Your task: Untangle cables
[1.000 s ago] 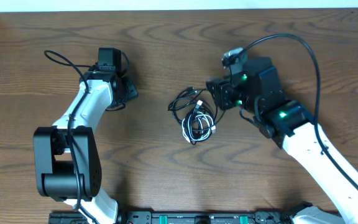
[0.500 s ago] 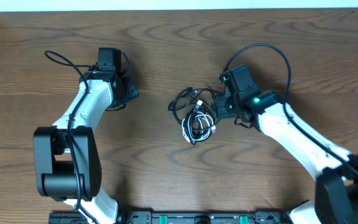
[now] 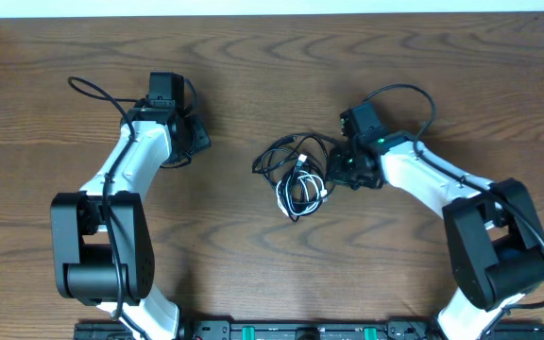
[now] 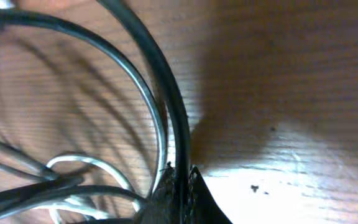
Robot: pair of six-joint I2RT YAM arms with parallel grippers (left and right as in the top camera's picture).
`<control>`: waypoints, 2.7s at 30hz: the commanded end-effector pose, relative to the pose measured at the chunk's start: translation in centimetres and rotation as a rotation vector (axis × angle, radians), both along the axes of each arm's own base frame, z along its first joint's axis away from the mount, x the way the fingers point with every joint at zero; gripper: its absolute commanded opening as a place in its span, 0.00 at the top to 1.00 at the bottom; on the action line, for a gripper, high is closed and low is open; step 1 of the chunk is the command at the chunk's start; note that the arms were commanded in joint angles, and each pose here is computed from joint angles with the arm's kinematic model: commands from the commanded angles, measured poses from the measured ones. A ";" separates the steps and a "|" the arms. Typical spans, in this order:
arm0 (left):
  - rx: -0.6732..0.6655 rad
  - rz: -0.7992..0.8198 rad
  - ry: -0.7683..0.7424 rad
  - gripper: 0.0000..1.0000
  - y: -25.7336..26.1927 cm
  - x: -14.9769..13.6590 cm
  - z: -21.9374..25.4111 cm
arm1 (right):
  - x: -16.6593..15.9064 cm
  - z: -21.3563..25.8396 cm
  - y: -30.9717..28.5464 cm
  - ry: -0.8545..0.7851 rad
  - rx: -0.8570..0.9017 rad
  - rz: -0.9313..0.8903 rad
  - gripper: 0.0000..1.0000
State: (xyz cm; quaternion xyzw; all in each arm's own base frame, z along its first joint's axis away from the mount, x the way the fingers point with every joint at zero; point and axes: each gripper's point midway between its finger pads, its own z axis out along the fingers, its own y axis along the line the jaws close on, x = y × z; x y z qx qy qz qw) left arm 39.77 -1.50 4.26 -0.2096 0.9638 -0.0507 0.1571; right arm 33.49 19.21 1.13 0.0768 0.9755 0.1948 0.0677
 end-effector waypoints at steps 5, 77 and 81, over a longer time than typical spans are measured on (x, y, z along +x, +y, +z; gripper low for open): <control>-0.002 -0.004 0.019 0.52 0.1 -0.4 -0.6 | 3.6 15.9 1.9 -0.392 0.446 0.232 0.99; -0.003 -0.003 0.016 0.51 0.1 -0.3 -0.6 | 8.5 19.4 -6.3 -0.488 -0.007 -0.172 0.01; -0.003 -0.003 0.016 0.51 0.1 -0.3 -0.6 | 6.9 21.6 -5.8 -0.456 -0.085 -0.090 0.01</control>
